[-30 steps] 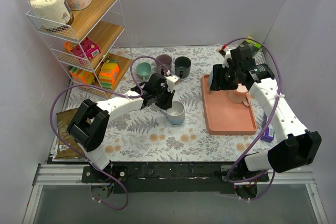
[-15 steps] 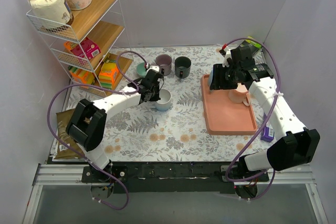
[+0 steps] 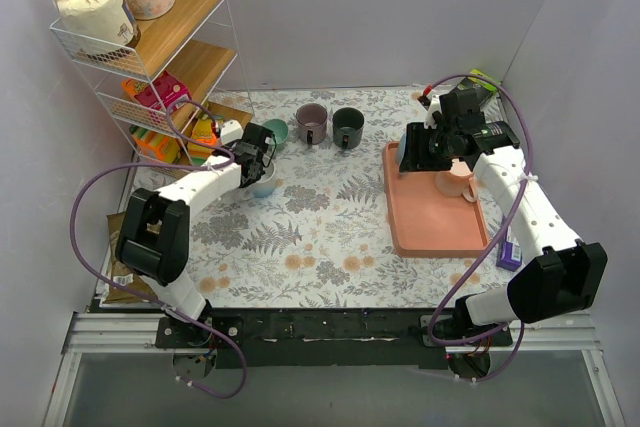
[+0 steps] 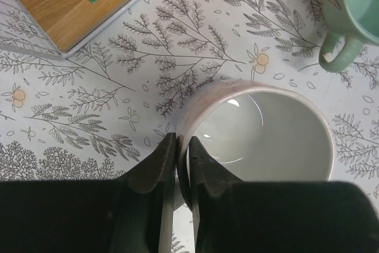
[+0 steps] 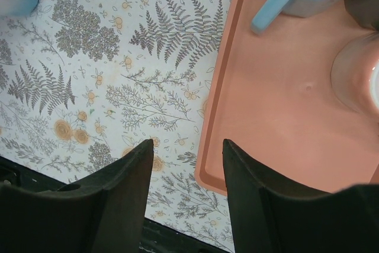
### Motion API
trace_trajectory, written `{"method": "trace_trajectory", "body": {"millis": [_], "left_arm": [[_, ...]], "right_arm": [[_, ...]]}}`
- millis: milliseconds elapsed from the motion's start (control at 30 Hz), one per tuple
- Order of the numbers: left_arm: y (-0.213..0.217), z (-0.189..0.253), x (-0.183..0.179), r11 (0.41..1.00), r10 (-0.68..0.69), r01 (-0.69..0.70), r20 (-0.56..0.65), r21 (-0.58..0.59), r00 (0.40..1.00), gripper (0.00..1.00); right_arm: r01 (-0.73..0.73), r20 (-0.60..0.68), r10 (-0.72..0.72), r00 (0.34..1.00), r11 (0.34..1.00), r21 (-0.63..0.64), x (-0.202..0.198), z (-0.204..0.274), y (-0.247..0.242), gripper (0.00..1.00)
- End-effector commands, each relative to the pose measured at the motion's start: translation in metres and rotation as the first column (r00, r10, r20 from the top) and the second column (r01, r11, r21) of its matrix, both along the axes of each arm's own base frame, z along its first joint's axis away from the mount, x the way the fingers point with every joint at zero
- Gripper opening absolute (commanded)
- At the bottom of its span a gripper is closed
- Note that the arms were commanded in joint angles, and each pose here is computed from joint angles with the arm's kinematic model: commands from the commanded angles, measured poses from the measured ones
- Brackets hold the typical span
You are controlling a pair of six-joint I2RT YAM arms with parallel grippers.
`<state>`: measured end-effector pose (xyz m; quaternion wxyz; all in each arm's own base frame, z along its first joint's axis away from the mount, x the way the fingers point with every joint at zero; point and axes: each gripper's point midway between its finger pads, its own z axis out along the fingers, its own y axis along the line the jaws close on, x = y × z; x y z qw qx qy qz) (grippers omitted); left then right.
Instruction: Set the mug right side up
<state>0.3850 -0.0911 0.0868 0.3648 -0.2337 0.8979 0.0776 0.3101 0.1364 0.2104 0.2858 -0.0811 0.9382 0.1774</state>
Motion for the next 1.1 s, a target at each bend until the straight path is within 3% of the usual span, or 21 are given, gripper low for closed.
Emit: {"method": "trace_trajectory", "body": {"millis": [0,167,367,400,533,633,933,1067], "left_arm": [[0.012,0.043,0.025,0.986,0.162,-0.15,0.194,-0.075,0.967,0.0],[0.019,0.032,0.035,0.969,0.246,-0.238,0.171,-0.063,0.954,0.01],[0.018,0.029,0.044,0.964,0.261,-0.245,0.173,-0.104,0.95,0.16],[0.017,0.029,0.045,0.964,0.261,-0.245,0.175,-0.105,0.95,0.26],[0.019,0.03,0.044,0.965,0.258,-0.244,0.175,-0.098,0.95,0.48],[0.018,0.038,0.045,0.967,0.248,-0.232,0.186,-0.103,0.951,0.57],[-0.019,0.078,0.032,0.977,0.122,-0.077,0.224,-0.199,0.967,0.71],[-0.045,0.112,0.012,0.982,0.044,0.014,0.3,-0.188,0.953,0.73]], "right_arm": [[-0.006,0.014,0.006,1.0,1.0,0.022,0.005,0.001,0.003,0.57],[0.0,0.006,0.0,1.0,1.0,0.022,0.005,-0.001,0.001,0.57],[0.004,-0.011,-0.004,1.0,1.0,0.027,0.004,-0.007,0.002,0.58],[0.004,-0.014,-0.004,1.0,1.0,0.027,0.003,-0.008,0.002,0.59],[0.008,-0.013,-0.007,1.0,1.0,0.022,0.005,-0.01,0.001,0.6],[0.019,-0.018,-0.019,1.0,1.0,0.007,0.007,-0.012,-0.001,0.61],[0.108,-0.007,-0.108,0.994,0.993,-0.056,0.024,-0.023,-0.013,0.61],[0.258,0.019,-0.257,0.966,0.958,-0.123,0.044,-0.038,-0.032,0.62]]}}
